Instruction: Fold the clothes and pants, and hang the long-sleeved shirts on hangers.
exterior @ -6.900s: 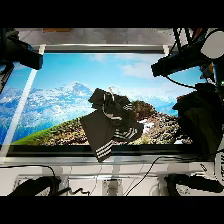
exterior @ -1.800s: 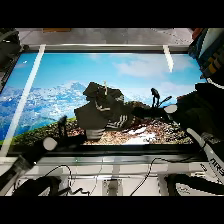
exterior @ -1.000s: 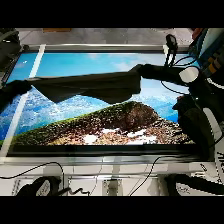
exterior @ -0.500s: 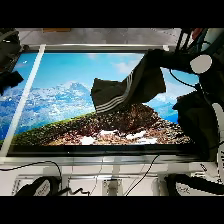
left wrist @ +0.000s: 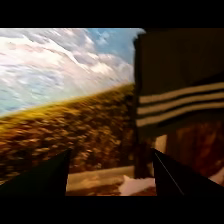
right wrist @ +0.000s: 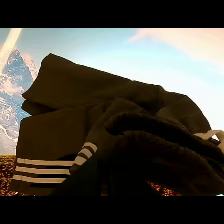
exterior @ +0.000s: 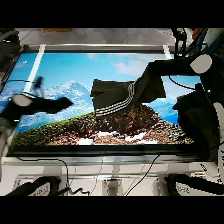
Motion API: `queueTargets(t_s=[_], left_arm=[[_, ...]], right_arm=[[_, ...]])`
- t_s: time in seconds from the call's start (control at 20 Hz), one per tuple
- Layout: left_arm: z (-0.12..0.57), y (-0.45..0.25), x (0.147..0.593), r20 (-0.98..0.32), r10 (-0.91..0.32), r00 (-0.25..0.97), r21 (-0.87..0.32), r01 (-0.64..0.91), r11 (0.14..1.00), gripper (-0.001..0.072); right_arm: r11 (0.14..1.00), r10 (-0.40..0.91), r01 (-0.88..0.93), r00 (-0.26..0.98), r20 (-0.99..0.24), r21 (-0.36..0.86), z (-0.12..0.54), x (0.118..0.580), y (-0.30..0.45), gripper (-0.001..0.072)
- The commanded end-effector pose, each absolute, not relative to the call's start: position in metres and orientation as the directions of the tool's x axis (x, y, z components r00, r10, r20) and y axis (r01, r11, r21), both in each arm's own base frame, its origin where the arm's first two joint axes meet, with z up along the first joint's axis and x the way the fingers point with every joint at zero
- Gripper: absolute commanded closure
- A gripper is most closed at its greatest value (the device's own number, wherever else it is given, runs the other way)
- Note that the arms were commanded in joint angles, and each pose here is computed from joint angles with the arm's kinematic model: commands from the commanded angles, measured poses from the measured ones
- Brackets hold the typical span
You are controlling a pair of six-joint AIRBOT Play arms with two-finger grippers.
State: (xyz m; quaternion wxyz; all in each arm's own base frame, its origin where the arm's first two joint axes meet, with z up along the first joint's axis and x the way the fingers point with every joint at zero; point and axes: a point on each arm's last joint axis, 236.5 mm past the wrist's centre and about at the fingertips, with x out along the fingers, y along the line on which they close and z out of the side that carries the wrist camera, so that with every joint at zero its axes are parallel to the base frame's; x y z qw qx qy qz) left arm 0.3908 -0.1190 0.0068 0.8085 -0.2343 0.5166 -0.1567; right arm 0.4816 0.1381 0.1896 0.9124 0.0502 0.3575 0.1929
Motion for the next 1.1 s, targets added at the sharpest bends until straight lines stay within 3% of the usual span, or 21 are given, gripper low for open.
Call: queueTargets(t_s=[0.0,0.6,0.65,0.75,0.85,0.95,1.05], left_arm=[[-0.042,-0.204,0.373,-0.758,-0.586,0.287,-0.593,0.071,0.802,0.0141],[-0.112,-0.228,0.383,-0.786,-0.557,0.269,-0.585,-0.028,0.811,0.0133],[-0.11,-0.228,0.386,-0.781,-0.558,0.279,-0.588,-0.031,0.808,0.0165],[-0.107,-0.229,0.39,-0.777,-0.558,0.291,-0.589,-0.025,0.808,0.0343],[-0.105,-0.229,0.393,-0.774,-0.557,0.3,-0.589,-0.021,0.808,0.0373],[-0.105,-0.233,0.393,-0.773,-0.556,0.305,-0.587,-0.012,0.81,0.0571],[-0.104,-0.233,0.399,-0.771,-0.544,0.332,-0.578,-0.003,0.816,0.069]], right_arm=[[0.922,0.382,-0.316,0.659,-0.648,0.223,0.186,0.479,0.137,0.0689],[0.922,0.383,-0.317,0.65,-0.656,0.224,0.185,0.477,0.137,0.0689],[0.922,0.383,-0.317,0.65,-0.656,0.224,0.184,0.477,0.137,0.0689],[0.922,0.383,-0.317,0.65,-0.656,0.224,0.185,0.477,0.137,0.0689],[0.922,0.383,-0.317,0.65,-0.656,0.224,0.185,0.477,0.137,0.0689],[0.921,0.384,-0.317,0.65,-0.656,0.224,0.185,0.477,0.137,0.0689],[0.921,0.384,-0.317,0.65,-0.656,0.225,0.185,0.477,0.137,0.0689]])
